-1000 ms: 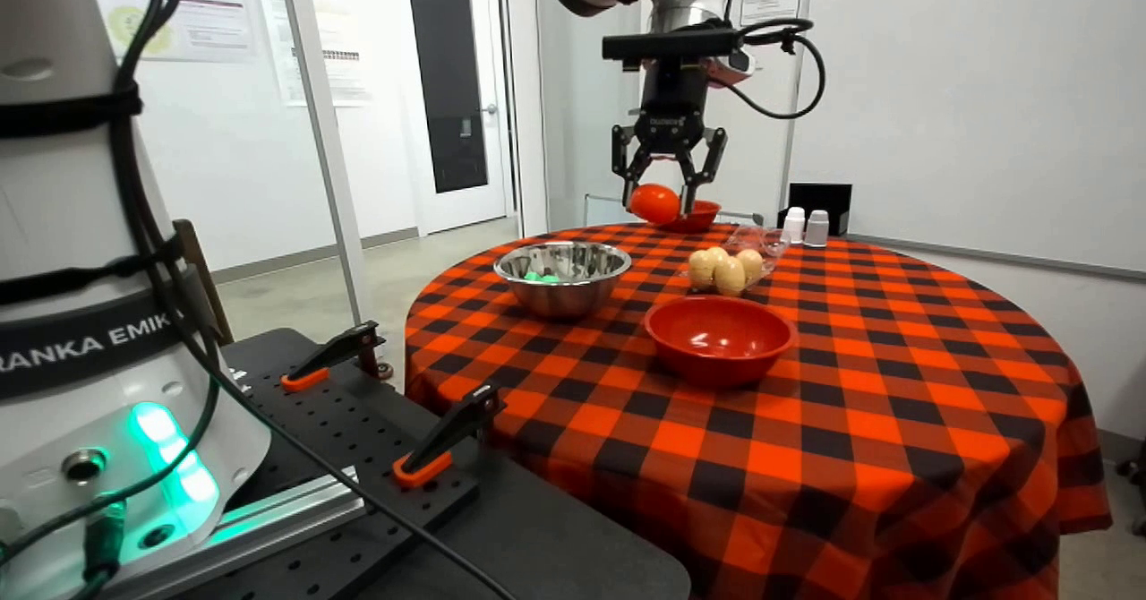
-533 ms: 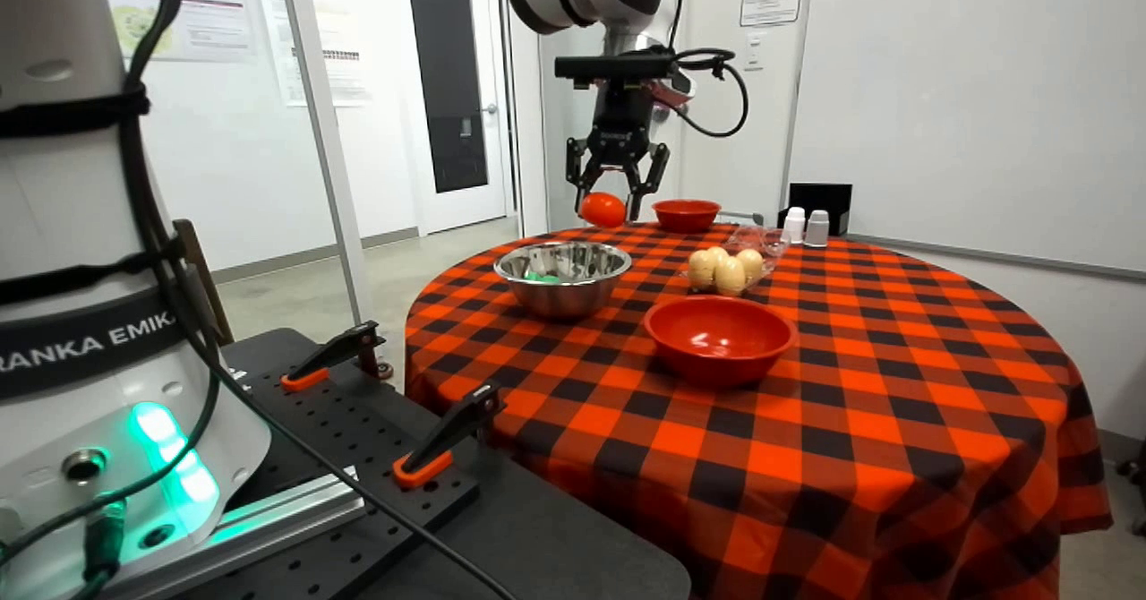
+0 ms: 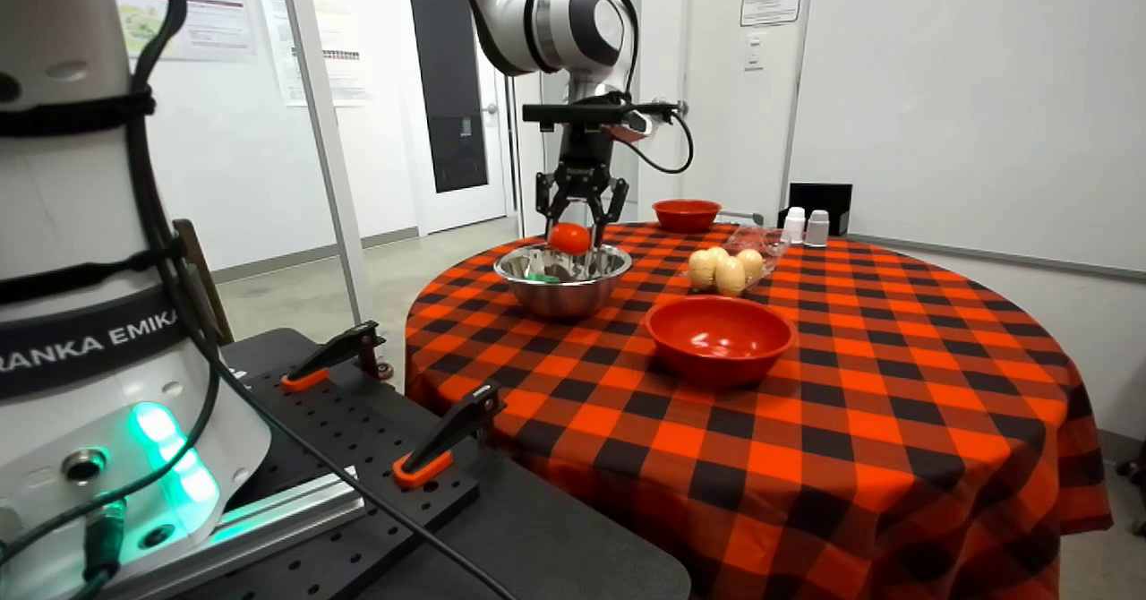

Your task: Put the broccoli and tomato in the silver bowl

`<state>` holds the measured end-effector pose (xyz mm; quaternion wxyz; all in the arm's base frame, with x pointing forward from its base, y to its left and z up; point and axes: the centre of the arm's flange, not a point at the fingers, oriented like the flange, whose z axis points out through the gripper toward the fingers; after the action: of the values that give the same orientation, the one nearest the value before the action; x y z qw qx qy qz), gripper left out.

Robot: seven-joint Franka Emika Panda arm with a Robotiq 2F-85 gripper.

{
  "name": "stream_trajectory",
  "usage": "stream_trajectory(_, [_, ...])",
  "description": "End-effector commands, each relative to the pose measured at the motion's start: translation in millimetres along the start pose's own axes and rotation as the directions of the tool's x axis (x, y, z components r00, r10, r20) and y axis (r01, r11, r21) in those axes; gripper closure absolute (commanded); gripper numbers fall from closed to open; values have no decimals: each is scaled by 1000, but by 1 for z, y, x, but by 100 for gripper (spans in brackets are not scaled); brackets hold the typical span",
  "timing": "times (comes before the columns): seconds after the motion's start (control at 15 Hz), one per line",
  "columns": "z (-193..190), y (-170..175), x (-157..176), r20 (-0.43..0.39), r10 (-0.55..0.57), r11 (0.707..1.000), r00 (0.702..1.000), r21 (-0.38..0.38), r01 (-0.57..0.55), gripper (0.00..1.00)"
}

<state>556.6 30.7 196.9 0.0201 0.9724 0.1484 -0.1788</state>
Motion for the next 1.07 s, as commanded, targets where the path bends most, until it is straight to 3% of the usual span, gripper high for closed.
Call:
stream_trajectory(0.0, [18,-3,25,-27,38,998,999,-52,-40,60])
stream_trajectory(0.33, [51,4,34,-26,31,991,999,-127,-34,60])
stream_trajectory(0.6, [63,8,33,-12,15,990,1000,-138,-16,60])
stream_trajectory(0.67, [63,8,32,-12,6,991,1000,-131,-7,10])
stream_trajectory(0.87, [54,6,28,-28,-7,992,1000,-122,4,0])
stream_trajectory(1.0, [45,3,25,-46,-14,993,999,-115,8,0])
